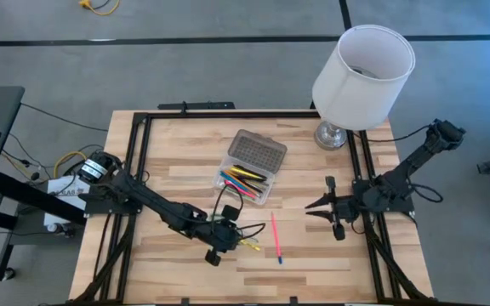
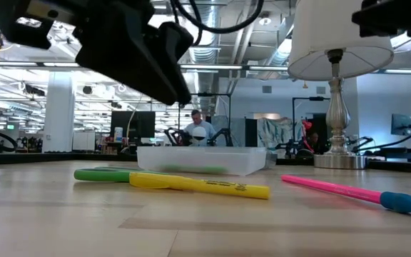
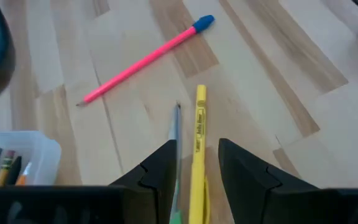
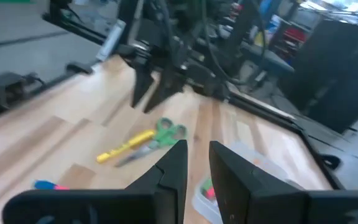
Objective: Pick & place school supplies into a supply box
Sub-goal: Put the yellow pen into the gray supply box
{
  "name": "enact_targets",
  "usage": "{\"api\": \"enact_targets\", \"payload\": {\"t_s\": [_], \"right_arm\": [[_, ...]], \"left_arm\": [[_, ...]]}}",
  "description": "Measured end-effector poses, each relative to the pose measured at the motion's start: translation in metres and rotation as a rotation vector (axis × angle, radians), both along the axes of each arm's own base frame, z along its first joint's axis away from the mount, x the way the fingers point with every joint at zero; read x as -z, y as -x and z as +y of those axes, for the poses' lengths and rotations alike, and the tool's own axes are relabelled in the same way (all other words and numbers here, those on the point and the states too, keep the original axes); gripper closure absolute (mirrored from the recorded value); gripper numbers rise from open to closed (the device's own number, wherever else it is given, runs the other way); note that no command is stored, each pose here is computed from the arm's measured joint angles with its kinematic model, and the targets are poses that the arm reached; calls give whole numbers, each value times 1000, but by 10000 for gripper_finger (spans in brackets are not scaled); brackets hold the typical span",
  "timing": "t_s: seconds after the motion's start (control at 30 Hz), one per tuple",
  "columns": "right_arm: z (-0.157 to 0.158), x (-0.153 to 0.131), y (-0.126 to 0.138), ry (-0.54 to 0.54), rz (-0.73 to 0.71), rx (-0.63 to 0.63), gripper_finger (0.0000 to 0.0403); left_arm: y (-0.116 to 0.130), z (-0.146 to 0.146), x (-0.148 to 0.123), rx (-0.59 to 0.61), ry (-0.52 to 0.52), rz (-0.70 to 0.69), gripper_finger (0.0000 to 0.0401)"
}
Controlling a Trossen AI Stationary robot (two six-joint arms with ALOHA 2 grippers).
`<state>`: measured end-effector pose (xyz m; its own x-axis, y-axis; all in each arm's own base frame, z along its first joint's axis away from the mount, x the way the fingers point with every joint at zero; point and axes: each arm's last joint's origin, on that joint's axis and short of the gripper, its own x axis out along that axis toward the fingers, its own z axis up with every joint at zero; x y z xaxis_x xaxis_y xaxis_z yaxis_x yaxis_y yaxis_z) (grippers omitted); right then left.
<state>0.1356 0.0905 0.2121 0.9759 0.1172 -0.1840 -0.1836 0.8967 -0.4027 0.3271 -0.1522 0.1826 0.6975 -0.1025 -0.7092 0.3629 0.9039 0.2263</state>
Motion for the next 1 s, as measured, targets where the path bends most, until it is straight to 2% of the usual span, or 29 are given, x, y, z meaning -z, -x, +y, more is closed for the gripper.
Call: {"api": "enact_targets", "payload": {"t_s": [0.13, 0.37, 0.67, 0.87, 1.0], "right_arm": [[0, 3, 5, 12, -17, 41, 340], [0, 0, 11, -15, -59, 17, 340], [-1, 0, 11, -24, -82, 18, 340], [0, 0, 12, -26, -81, 16, 340], [0, 1, 12, -30, -75, 17, 340]], "left_arm": [[4, 2, 8, 0, 9, 2, 287], [7, 3, 18, 9, 48, -41, 287], [-15, 6, 62, 33, 66, 26, 287], [-23, 11, 67, 17, 60, 45, 287], [-23, 14, 67, 5, 93, 67, 287]]}}
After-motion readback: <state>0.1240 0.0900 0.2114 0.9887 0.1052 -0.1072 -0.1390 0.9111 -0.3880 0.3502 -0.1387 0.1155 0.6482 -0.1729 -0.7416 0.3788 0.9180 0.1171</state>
